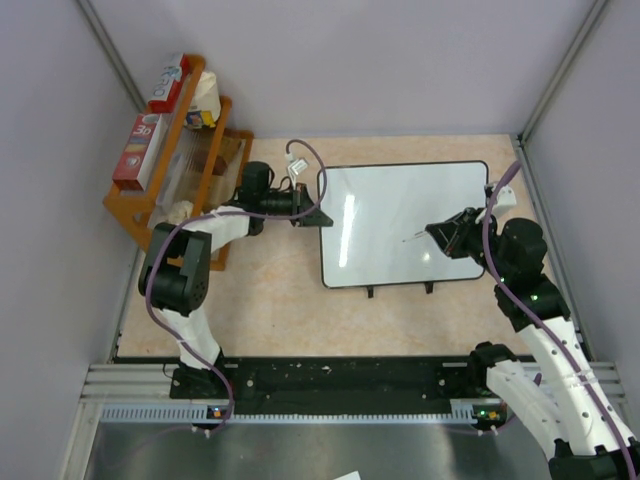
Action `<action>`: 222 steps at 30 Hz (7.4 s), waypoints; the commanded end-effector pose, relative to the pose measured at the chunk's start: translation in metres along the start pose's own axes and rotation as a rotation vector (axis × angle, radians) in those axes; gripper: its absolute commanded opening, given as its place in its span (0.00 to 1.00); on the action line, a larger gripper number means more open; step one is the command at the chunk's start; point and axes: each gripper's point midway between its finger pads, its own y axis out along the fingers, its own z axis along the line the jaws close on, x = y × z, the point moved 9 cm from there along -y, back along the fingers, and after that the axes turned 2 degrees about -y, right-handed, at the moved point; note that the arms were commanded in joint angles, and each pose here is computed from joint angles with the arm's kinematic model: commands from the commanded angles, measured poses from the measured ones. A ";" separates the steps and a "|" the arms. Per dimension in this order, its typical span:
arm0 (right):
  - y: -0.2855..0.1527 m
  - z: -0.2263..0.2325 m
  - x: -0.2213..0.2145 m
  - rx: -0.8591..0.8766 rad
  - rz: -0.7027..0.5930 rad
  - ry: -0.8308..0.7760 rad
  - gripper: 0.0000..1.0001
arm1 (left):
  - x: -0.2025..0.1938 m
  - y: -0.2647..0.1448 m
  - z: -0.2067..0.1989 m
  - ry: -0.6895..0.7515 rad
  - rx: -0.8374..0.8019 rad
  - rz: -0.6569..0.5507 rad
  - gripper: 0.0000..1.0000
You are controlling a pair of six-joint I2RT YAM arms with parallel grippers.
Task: Write a sentence on the whiteboard
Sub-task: Adjust the whiteboard on the whiteboard stand, then hold the whiteboard at the center of the board.
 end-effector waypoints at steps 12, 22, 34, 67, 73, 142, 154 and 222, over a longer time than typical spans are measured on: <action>-0.001 0.003 0.006 0.026 -0.028 -0.014 0.00 | -0.041 -0.004 0.022 0.096 0.135 0.028 0.00; -0.002 0.003 0.005 0.028 -0.030 -0.010 0.00 | -0.034 -0.010 0.019 0.125 0.159 0.043 0.00; 0.001 0.003 0.003 0.039 -0.020 -0.005 0.00 | -0.040 -0.020 0.020 0.110 0.187 0.041 0.11; 0.003 0.007 0.008 0.073 -0.019 -0.013 0.00 | 0.003 -0.095 -0.134 0.283 0.529 -0.297 0.99; 0.012 0.006 0.012 0.074 -0.008 -0.016 0.00 | 0.006 -0.107 -0.149 0.253 0.604 -0.456 0.99; 0.035 0.007 0.000 0.180 0.087 0.033 0.00 | -0.035 -0.094 -0.144 0.087 0.460 -0.322 0.98; 0.023 0.011 0.004 0.182 0.067 0.024 0.00 | -0.026 -0.087 -0.138 0.048 0.431 -0.318 0.97; 0.049 0.037 0.014 0.206 0.102 -0.098 0.00 | 0.016 -0.072 -0.086 -0.043 0.649 -0.256 0.98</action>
